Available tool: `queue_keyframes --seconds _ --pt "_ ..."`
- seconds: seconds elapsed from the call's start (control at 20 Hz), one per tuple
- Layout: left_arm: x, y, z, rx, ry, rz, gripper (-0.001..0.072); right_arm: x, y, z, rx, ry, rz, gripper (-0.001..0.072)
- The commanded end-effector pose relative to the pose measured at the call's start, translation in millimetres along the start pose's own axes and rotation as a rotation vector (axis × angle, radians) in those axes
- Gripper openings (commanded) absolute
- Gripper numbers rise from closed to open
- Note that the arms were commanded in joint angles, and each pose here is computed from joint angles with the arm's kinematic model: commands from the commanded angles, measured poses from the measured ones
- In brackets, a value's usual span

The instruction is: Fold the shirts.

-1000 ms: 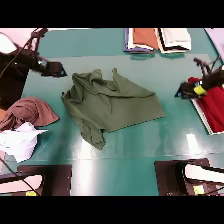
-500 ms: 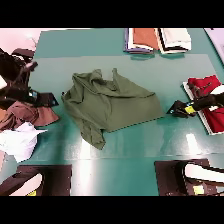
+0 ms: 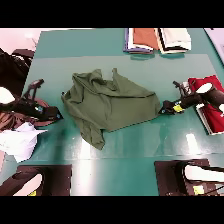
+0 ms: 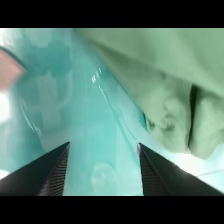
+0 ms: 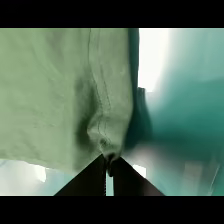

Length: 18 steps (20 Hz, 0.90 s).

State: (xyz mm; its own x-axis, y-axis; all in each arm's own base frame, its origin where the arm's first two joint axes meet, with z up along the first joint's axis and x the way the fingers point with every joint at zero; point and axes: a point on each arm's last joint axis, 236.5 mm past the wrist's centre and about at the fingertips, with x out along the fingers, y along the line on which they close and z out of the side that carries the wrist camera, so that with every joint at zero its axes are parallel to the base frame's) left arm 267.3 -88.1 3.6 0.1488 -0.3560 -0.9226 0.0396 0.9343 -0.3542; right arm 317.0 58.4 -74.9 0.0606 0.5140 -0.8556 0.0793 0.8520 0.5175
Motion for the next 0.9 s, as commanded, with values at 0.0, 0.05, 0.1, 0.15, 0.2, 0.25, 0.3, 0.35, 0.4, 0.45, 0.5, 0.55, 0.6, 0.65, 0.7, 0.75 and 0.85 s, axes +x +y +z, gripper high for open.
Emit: queue_keyframes --seconds 0.0,0.05,0.1,0.15,0.2,0.25,0.3,0.35,0.4,0.45,0.5,0.55,0.6,0.65,0.7,0.75,0.85 --pt "31.9 -18.1 -24.1 -0.028 0.050 -0.064 0.0528 -18.3 20.2 11.6 -0.055 -0.015 0.025 0.0019" --pt "44.3 -29.1 -33.2 -0.037 0.063 -0.102 0.0528 -25.3 23.7 17.1 -0.066 -0.039 0.021 0.0019" --pt "55.7 -37.2 -42.3 -0.050 0.075 -0.130 0.0527 -31.8 27.0 21.2 -0.078 -0.061 0.018 0.0019" --pt "67.3 -42.1 -52.8 -0.066 0.089 -0.150 0.0527 -37.4 29.9 23.9 -0.089 -0.083 0.014 0.0019" --pt "76.8 -44.0 -61.5 -0.081 0.099 -0.159 0.0527 -41.5 31.7 25.0 -0.097 -0.098 0.010 0.0019" --pt "85.8 -45.7 -67.6 -0.107 0.099 -0.164 0.0527 -43.8 33.2 25.3 -0.101 -0.106 0.009 0.0019" --pt "92.4 -48.2 -70.3 -0.115 0.091 -0.171 0.0526 -45.2 34.2 25.0 -0.104 -0.108 0.009 0.0018" --pt "96.6 -54.3 -69.6 -0.123 0.074 -0.188 0.0526 -45.8 35.0 25.0 -0.105 -0.110 0.010 0.0019" --pt "98.4 -62.3 -65.9 -0.120 0.052 -0.206 0.0526 -45.6 35.2 24.4 -0.103 -0.107 0.012 0.0018" --pt "99.8 -69.9 -62.3 -0.113 0.030 -0.219 0.0526 -45.6 35.2 23.6 -0.100 -0.104 0.012 0.0018" --pt "101.9 -76.8 -60.5 -0.096 0.012 -0.226 0.0526 -45.6 35.7 22.7 -0.098 -0.101 0.014 0.0019" --pt "104.4 -81.2 -61.3 -0.081 0.008 -0.226 0.0526 -45.5 35.7 22.4 -0.098 -0.099 0.015 0.0018" --pt "106.8 -84.4 -63.8 -0.076 0.015 -0.226 0.0526 -45.5 35.9 22.1 -0.098 -0.098 0.015 0.0018" --pt "108.3 -85.1 -66.0 -0.079 0.024 -0.225 0.0518 -45.4 36.2 21.0 -0.098 -0.093 0.017 0.0019" --pt "108.3 -85.1 -66.9 -0.085 0.029 -0.225 0.0331 -45.5 36.2 20.7 -0.097 -0.092 0.017 0.0019" --pt "107.4 -85.5 -65.1 -0.079 0.024 -0.223 0.0148 -46.3 36.7 20.8 -0.099 -0.095 0.017 0.0019" --pt "98.8 -88.6 -55.6 -0.038 0.008 -0.215 0.0023 -55.2 40.9 24.3 -0.115 -0.134 0.009 0.0018"
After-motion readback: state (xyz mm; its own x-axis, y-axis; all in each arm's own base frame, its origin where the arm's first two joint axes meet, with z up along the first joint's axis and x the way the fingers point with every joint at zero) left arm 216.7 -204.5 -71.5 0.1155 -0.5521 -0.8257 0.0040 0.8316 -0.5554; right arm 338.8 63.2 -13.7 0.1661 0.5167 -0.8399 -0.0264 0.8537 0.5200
